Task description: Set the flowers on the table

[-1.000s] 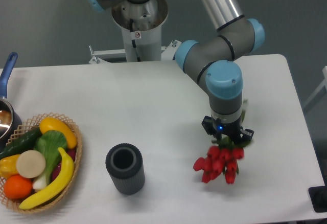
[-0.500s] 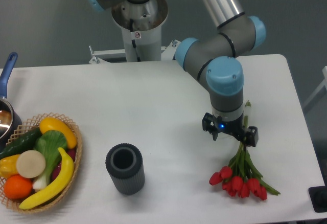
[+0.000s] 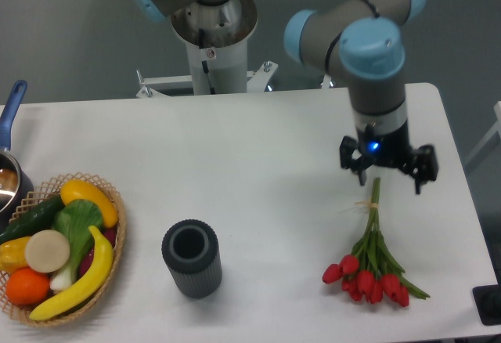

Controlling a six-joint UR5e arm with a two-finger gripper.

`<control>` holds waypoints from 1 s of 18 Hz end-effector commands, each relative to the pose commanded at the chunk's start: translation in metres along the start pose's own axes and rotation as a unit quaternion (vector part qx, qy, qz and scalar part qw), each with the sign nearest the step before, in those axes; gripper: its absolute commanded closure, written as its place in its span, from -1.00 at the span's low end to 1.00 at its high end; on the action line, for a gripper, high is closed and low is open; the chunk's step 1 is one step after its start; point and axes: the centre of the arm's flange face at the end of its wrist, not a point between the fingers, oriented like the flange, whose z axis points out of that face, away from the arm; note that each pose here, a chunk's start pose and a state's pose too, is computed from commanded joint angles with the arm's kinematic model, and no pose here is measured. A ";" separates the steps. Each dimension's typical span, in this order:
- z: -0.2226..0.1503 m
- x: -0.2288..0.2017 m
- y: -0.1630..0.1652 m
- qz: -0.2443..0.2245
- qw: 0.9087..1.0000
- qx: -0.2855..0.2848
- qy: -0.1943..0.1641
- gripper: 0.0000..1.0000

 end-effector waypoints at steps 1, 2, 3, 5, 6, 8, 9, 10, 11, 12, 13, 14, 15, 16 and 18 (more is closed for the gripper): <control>-0.006 -0.004 0.008 0.016 1.000 0.004 -0.003 -1.00; -0.011 -0.007 0.012 0.029 1.000 0.010 -0.002 -1.00; -0.022 -0.013 0.027 0.036 0.999 0.016 0.003 -1.00; -0.031 -0.016 0.039 0.048 0.999 0.012 0.014 -1.00; -0.036 -0.018 0.048 0.059 0.998 0.009 0.021 -1.00; -0.044 -0.021 0.063 0.078 0.996 0.018 0.035 -1.00; -0.049 -0.024 0.073 0.078 0.996 0.023 0.036 -1.00; -0.055 -0.026 0.081 0.081 0.996 0.029 0.035 -1.00; -0.058 -0.028 0.093 0.086 0.995 0.033 0.040 -1.00; -0.061 -0.029 0.105 0.098 0.993 0.038 0.045 -1.00; -0.066 -0.030 0.115 0.112 0.992 0.044 0.048 -1.00; -0.070 -0.033 0.128 0.119 0.990 0.053 0.050 -1.00; -0.074 -0.036 0.141 0.120 0.989 0.062 0.052 -1.00; -0.078 -0.039 0.156 0.115 0.989 0.071 0.058 -1.00; -0.082 -0.041 0.165 0.121 0.988 0.077 0.058 -1.00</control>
